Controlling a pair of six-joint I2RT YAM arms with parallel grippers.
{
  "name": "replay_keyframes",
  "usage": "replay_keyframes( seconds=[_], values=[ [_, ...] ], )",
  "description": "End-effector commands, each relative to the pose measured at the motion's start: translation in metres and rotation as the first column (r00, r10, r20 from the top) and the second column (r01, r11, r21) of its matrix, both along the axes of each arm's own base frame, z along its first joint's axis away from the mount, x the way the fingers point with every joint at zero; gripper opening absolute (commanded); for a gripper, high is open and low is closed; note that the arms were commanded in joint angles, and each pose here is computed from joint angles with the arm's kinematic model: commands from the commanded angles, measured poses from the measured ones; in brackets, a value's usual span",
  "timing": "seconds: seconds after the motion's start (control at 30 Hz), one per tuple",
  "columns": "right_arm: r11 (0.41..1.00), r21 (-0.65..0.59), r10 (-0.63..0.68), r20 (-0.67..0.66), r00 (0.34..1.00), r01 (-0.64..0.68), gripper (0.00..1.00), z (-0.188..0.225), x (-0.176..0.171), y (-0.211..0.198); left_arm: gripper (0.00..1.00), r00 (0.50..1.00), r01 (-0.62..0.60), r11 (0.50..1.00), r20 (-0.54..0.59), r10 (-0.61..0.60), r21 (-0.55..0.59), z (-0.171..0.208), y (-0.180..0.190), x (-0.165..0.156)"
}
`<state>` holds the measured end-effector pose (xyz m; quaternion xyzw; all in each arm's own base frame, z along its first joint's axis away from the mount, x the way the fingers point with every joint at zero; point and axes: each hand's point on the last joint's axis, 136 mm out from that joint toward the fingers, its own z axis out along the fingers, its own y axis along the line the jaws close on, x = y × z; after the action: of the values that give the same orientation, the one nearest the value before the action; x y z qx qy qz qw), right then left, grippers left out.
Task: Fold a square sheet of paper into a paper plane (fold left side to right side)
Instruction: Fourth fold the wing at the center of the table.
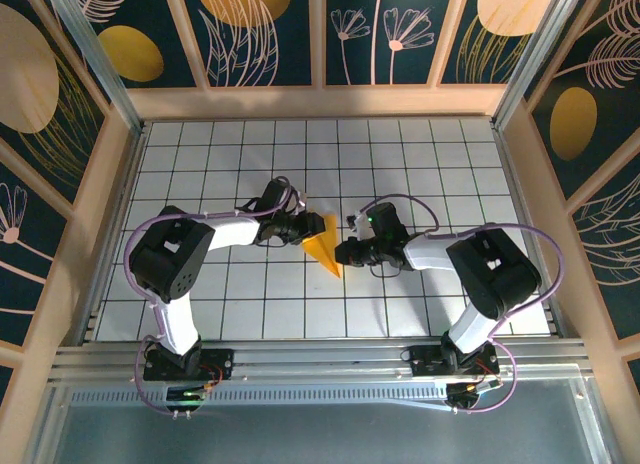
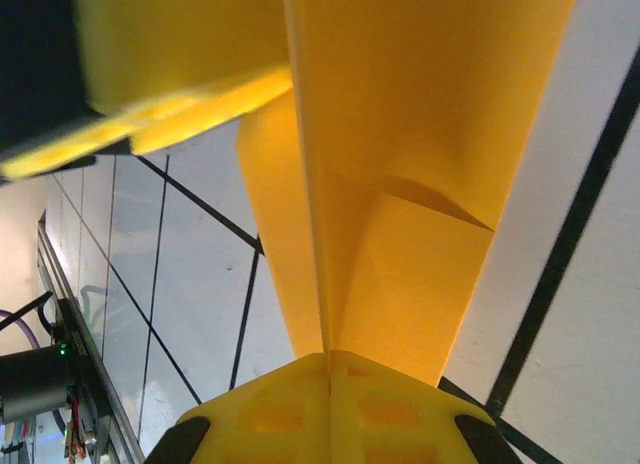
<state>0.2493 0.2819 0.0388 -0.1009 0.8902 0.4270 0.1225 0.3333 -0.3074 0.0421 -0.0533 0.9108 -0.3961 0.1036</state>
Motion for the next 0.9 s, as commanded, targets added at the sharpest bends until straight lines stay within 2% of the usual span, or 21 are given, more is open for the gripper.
replay_keyframes(
  seconds=[0.0,0.87],
  values=[
    [1.000,0.010,-0.003,-0.012,1.000,0.003,0.00,-0.005,0.000,-0.001,0.39,1.000,0.002,1.000,-0.005,-0.002,-0.002,0.001,-0.005,0.003],
    [1.000,0.023,-0.002,-0.049,0.999,0.004,0.00,-0.015,-0.002,-0.001,0.40,0.999,0.024,0.994,-0.042,-0.019,0.104,-0.023,0.000,-0.006]
  ],
)
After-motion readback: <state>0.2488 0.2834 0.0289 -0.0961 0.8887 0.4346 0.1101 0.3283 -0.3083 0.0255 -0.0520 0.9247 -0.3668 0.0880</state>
